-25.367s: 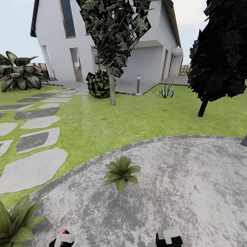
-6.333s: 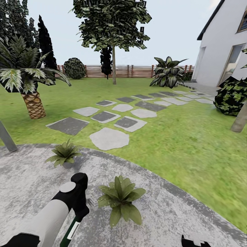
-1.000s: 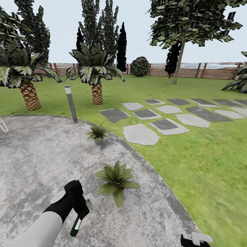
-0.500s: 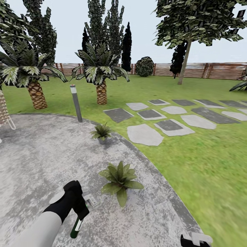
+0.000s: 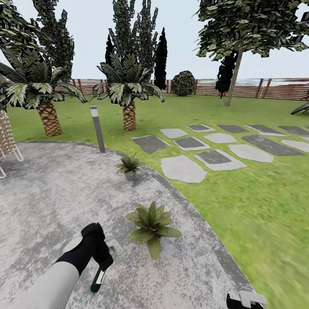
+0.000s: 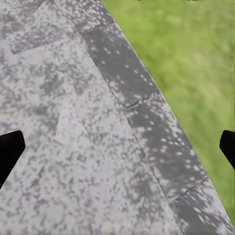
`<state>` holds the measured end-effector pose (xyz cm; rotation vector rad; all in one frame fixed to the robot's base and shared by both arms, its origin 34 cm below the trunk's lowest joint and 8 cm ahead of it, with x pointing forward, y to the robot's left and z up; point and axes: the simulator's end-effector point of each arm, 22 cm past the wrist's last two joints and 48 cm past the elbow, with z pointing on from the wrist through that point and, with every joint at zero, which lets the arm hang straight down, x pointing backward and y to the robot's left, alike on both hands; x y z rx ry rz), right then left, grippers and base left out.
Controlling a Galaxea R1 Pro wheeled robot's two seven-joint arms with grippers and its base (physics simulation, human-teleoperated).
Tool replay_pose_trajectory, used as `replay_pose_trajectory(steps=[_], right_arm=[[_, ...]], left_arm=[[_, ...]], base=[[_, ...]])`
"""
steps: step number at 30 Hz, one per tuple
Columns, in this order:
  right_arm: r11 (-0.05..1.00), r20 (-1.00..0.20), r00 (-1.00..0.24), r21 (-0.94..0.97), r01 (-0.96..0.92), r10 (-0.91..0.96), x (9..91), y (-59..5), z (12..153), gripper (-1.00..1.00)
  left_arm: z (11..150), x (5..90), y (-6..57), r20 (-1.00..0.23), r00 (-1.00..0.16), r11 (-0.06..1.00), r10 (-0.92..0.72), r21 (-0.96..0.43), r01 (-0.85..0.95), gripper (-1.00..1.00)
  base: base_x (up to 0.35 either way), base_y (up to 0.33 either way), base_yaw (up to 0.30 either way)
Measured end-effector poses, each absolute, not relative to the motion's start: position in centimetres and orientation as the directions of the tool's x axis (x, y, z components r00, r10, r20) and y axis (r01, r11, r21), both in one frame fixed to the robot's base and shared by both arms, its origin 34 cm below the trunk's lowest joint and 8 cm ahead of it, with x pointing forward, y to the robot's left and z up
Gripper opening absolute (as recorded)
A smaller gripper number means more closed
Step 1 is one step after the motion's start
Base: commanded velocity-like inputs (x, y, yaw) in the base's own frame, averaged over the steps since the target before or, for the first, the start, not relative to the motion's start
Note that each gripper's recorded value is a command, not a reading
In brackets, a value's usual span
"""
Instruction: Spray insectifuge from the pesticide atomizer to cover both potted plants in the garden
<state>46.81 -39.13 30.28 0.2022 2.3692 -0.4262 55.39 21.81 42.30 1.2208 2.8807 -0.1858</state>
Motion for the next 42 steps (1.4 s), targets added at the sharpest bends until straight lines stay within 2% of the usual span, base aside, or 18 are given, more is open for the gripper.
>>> replay_pose_trajectory(steps=[7,14,22,35,42], right_arm=[[0.933,-0.675,-0.737,-0.252,0.258,0.022,46.8,-39.5,30.3,1.00],[0.933,-0.676,-0.737,-0.250,0.259,0.023,46.8,-39.4,30.3,1.00],[0.932,-0.677,-0.736,-0.250,0.261,0.024,46.8,-39.3,30.3,1.00],[0.932,-0.677,-0.735,-0.251,0.261,0.023,46.8,-39.4,30.3,1.00],[0.932,-0.677,-0.735,-0.250,0.261,0.024,46.8,-39.4,30.3,1.00]], left_arm=[[42.6,55.9,21.8,-0.058,-0.694,0.688,0.718,-0.094,0.719,-1.00],[48.2,61.3,20.6,-0.133,-0.691,0.686,0.711,-0.089,0.723,-1.00],[48.7,61.3,22.1,-0.080,-0.719,0.715,0.691,-0.073,0.695,-1.00],[48.6,61.2,21.8,-0.076,-0.715,0.711,0.695,-0.076,0.699,-1.00],[48.6,61.2,22.0,-0.075,-0.717,0.713,0.693,-0.075,0.697,-1.00]], base=[[0.091,-0.053,0.000],[0.001,-0.001,0.016],[0.008,-0.011,0.181],[0.119,-0.231,0.005],[-0.038,-0.122,0.186]])
